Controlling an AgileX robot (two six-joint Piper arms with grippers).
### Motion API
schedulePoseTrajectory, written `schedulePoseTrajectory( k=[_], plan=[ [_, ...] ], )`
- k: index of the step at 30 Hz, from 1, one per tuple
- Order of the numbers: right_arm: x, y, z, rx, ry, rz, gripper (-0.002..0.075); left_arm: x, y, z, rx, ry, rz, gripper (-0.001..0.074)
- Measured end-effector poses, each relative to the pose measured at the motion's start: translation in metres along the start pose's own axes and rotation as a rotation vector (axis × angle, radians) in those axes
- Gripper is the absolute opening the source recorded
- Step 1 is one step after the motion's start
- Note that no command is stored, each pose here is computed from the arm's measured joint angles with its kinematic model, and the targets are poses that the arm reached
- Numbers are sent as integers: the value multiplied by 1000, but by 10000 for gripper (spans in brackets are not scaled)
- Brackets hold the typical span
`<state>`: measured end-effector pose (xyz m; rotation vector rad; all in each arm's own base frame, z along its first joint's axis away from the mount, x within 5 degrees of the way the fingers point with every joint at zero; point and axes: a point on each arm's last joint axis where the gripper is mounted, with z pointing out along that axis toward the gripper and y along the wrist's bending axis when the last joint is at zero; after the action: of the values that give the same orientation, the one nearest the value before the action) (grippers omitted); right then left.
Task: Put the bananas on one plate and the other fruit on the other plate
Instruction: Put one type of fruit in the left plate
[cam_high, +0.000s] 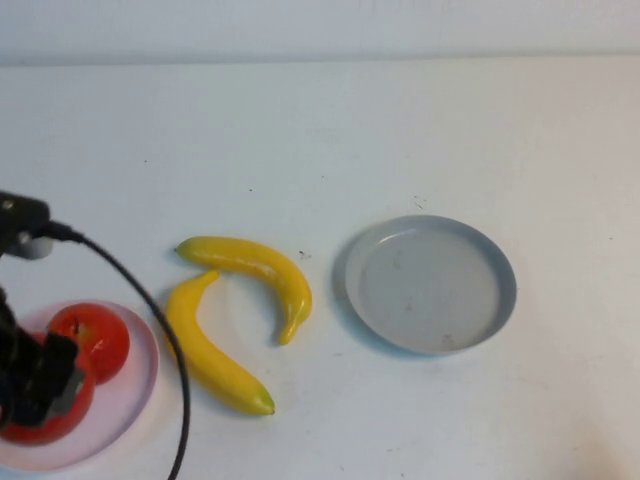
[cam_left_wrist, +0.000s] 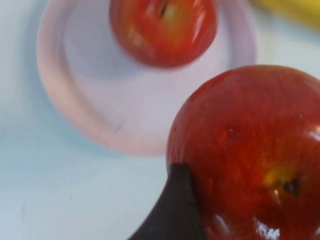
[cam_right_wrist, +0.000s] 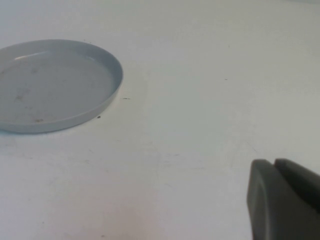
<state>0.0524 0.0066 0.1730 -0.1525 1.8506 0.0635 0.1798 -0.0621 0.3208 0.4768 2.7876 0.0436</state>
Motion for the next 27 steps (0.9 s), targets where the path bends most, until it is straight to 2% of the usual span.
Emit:
schedulePoseTrajectory(
  k=[3,7,14,24,27],
  plan=[
    [0,0,0,0,0,0,-17,26,12,16,-25,70,-63,560],
    [0,0,0,0,0,0,-17,45,22,46,-57,123,-107,560],
    [0,0,0,0,0,0,-17,35,28,78,-67,10,-53,560],
    [0,0,0,0,0,0,-17,27,28,87,-65,-10,-40,563],
    [0,0,0,0,0,0,-17,28,28,87,-65,-6,-40,640]
  ],
)
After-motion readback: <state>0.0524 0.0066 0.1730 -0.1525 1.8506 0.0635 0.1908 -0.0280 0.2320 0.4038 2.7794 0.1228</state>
